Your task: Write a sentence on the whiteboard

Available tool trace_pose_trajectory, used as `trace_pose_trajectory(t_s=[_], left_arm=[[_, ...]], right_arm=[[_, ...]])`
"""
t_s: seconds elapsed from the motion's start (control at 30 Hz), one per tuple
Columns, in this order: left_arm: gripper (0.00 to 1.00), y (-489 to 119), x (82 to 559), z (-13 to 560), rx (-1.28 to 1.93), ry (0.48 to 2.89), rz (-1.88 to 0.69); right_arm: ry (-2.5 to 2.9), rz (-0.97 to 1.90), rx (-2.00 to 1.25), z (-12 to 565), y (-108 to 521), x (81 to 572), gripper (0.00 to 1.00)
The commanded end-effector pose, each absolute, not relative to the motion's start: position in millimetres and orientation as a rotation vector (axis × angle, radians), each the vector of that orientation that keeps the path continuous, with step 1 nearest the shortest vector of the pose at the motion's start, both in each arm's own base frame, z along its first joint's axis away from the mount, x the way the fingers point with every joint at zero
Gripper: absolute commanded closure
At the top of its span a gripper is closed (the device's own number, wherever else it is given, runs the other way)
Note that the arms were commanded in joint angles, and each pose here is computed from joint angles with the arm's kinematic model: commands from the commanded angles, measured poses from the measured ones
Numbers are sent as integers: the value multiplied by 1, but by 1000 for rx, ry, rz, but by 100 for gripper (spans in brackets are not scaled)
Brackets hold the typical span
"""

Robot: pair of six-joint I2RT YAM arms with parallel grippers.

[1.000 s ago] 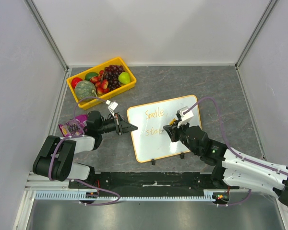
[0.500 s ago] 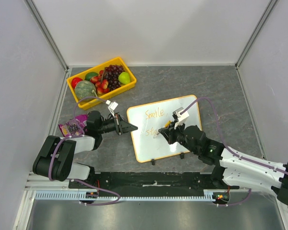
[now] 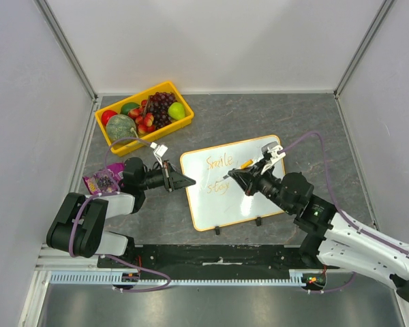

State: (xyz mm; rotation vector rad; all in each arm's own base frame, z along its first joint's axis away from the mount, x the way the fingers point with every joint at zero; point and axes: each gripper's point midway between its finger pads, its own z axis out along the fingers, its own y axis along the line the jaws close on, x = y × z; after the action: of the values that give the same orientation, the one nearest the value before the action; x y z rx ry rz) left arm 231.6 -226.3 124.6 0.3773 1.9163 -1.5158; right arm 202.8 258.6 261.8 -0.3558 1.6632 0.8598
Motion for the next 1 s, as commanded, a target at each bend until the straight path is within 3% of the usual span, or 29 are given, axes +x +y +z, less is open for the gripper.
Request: trace_pose_trajectory(t_s=[0.0,0.53,0.97], left_arm=[[98,-226,226,101,495,1927,-1426],[98,-226,226,101,495,1927,-1426],[98,-226,226,100,491,1932,-1429]], right_arm=[[1640,842,-345,279,246,210,100],[1699,579,-285,271,173,224,100],[1741,553,-305,259,174,226,100]])
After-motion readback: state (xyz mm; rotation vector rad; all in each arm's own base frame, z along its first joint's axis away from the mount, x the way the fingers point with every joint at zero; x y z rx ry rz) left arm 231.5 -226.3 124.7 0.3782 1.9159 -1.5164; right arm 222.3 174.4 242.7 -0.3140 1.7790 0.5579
